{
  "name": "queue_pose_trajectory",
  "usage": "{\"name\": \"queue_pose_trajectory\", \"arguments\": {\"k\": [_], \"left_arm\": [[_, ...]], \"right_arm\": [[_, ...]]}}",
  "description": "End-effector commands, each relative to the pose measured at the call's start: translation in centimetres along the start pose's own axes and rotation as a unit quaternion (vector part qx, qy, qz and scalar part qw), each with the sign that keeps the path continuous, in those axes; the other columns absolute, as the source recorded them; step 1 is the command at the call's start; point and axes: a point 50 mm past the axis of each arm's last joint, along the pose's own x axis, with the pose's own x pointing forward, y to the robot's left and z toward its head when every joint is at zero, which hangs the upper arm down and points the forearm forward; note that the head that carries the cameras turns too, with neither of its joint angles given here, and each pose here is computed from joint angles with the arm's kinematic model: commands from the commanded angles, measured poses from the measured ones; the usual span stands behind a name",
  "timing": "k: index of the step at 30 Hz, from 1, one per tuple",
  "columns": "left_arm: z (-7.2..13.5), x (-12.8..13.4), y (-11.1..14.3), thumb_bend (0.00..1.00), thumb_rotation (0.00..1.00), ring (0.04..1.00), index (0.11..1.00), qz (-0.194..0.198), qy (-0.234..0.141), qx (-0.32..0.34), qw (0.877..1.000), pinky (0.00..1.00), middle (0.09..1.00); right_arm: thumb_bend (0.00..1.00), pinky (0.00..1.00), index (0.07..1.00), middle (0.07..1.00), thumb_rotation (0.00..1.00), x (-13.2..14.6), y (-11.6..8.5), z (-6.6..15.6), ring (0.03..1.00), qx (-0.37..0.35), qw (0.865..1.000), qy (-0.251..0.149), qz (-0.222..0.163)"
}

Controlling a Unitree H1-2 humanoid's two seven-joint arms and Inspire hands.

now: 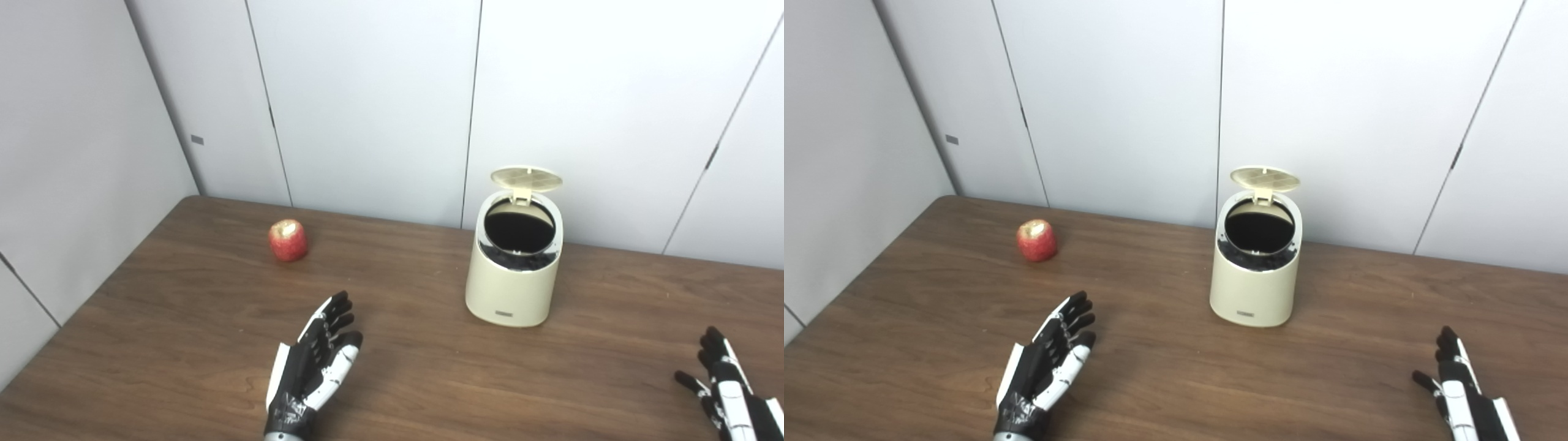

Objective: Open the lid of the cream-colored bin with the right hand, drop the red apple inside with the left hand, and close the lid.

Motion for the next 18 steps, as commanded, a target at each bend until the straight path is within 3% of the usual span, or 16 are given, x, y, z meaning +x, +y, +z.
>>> {"name": "queue_pose_trajectory", "arguments": {"k": [1, 3, 6, 10, 13, 18], "left_arm": [[1.2, -0.4, 1.2, 0.6, 0.39, 0.885, 0.916, 0.031, -0.017, 0.035, 0.999, 0.87, 0.879], [1.9, 0.1, 2.2, 0.61, 0.3, 0.882, 0.915, 0.052, -0.023, 0.062, 0.996, 0.85, 0.884], [2.8, 1.1, 3.7, 0.67, 0.32, 0.871, 0.914, 0.081, -0.022, 0.107, 0.991, 0.86, 0.877], [3.7, 3.1, 6.1, 0.7, 0.27, 0.868, 0.925, 0.103, -0.035, 0.123, 0.986, 0.86, 0.877], [4.0, 4.6, 7.5, 0.71, 0.22, 0.848, 0.924, 0.112, -0.039, 0.138, 0.983, 0.83, 0.879], [4.3, 7.4, 10.0, 0.77, 0.22, 0.855, 0.91, 0.125, -0.037, 0.19, 0.973, 0.78, 0.881]], "right_arm": [[0.55, 0.97, 0.99, 0.993, 0.98, -0.1, -0.6, 1.4, 0.997, -0.008, 1.0, -0.025, -0.006], [0.54, 0.92, 0.989, 0.978, 0.99, -0.2, -0.6, 1.8, 0.988, -0.01, 1.0, -0.023, -0.007], [0.55, 0.88, 0.976, 0.966, 0.99, -0.3, -0.5, 2.2, 0.979, -0.015, 1.0, -0.022, -0.007], [0.57, 0.89, 0.976, 0.968, 0.99, -0.3, -0.4, 2.3, 0.98, -0.015, 1.0, -0.018, -0.008], [0.56, 0.89, 0.976, 0.971, 0.99, -0.2, -0.1, 2.2, 0.982, -0.011, 1.0, -0.019, -0.006], [0.56, 0.92, 0.985, 0.976, 0.98, 0.0, 0.3, 2.1, 0.989, -0.005, 1.0, -0.02, -0.005]]}}
